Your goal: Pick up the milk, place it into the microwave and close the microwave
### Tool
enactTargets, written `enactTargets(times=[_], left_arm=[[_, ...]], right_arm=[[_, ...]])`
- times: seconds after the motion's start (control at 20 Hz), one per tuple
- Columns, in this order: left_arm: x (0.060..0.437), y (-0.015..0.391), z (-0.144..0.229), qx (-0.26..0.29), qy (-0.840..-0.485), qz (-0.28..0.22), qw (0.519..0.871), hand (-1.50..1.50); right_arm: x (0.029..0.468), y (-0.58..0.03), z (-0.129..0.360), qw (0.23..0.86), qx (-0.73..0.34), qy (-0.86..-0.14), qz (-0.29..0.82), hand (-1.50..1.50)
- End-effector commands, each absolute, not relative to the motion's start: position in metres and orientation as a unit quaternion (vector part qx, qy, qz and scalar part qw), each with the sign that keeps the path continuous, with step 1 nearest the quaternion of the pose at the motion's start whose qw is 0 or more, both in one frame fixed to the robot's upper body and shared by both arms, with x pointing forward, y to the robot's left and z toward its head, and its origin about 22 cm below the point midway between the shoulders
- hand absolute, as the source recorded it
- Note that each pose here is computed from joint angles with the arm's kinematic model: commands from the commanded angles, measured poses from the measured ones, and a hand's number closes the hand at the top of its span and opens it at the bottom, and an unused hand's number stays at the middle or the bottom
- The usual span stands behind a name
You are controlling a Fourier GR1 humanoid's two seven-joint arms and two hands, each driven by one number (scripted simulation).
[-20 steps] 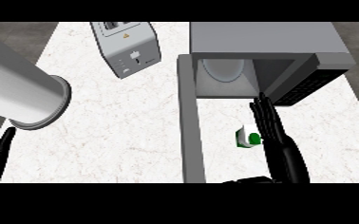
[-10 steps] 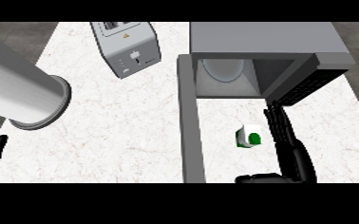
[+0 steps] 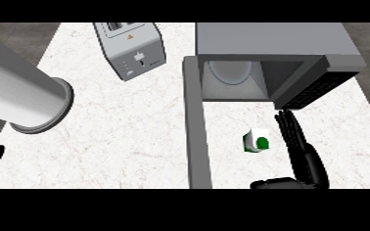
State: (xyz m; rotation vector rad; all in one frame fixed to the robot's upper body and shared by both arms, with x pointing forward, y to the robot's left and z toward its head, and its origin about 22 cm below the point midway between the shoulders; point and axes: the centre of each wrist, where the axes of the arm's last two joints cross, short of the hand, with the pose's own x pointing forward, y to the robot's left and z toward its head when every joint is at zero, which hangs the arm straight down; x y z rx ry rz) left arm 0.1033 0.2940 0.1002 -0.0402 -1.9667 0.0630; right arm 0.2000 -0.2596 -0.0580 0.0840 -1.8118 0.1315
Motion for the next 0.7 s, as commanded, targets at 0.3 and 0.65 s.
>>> enactTargets(times=[0.3,0.65], left_arm=[[0.107,0.295,0.108,-0.02,-0.831,0.028,0.556,-1.5],[0.093,0.284,0.101,-0.018,-0.831,0.027,0.556,-1.5]], right_arm=[[0.233,-0.245,-0.103,0.602,0.027,-0.795,0.064,-1.5],[0.223,-0.27,-0.128,0.633,-0.054,-0.77,0.053,-1.5]])
